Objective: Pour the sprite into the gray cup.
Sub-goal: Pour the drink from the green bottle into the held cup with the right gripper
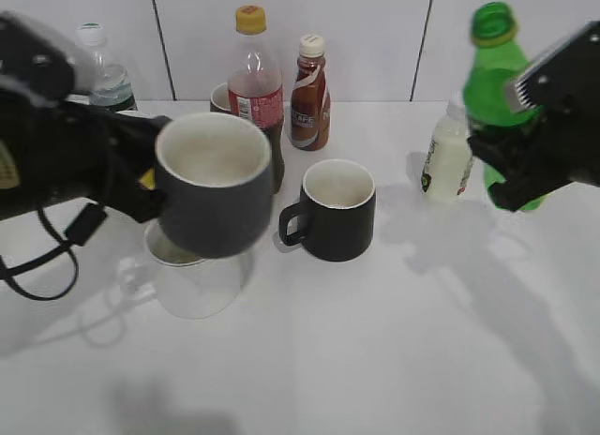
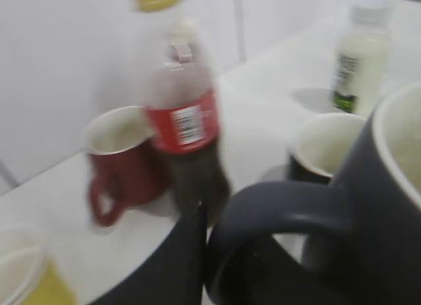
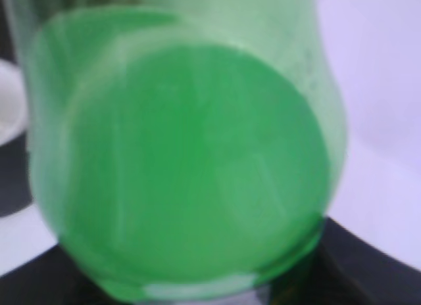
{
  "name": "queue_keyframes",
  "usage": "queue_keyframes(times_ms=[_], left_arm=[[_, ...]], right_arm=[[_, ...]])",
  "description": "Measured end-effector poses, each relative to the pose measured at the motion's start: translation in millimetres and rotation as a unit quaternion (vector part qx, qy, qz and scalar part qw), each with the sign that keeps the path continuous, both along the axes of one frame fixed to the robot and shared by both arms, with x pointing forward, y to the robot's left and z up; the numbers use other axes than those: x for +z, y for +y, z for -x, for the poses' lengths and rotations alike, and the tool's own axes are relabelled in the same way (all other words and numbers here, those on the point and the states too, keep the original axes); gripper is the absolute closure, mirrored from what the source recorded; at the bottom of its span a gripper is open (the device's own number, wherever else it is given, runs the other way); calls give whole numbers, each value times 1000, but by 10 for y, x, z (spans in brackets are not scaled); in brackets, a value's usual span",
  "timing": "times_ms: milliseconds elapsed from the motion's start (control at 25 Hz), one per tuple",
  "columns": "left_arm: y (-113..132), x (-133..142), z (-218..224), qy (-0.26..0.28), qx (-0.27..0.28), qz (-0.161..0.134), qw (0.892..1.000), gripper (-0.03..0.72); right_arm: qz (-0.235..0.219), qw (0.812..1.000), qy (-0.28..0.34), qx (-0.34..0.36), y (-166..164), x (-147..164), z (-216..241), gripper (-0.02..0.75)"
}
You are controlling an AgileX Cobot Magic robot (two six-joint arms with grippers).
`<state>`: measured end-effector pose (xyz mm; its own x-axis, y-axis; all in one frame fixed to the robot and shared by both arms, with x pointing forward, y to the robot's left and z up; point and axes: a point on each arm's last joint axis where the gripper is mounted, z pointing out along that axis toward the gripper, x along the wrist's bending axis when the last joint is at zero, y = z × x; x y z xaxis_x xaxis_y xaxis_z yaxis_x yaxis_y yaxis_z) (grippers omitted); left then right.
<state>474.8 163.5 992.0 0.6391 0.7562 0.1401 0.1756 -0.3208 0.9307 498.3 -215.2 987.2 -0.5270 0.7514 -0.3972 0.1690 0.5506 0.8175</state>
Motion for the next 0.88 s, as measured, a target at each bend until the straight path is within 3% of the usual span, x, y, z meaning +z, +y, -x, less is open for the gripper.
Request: queue_keyframes(times_ms=[240,560,880], left_arm=[[-363,99,127,12,-57,-28,998,617],[-633,-9,304,36,-106,-39,993,617],[-718,-65,332,38,-121,-33,991,617]], right_arm=[[122,986,-40,111,361,74,135,325],[241,943,-117,195,496,143,161,325],[290,914,-177,223,523,191,152,325]])
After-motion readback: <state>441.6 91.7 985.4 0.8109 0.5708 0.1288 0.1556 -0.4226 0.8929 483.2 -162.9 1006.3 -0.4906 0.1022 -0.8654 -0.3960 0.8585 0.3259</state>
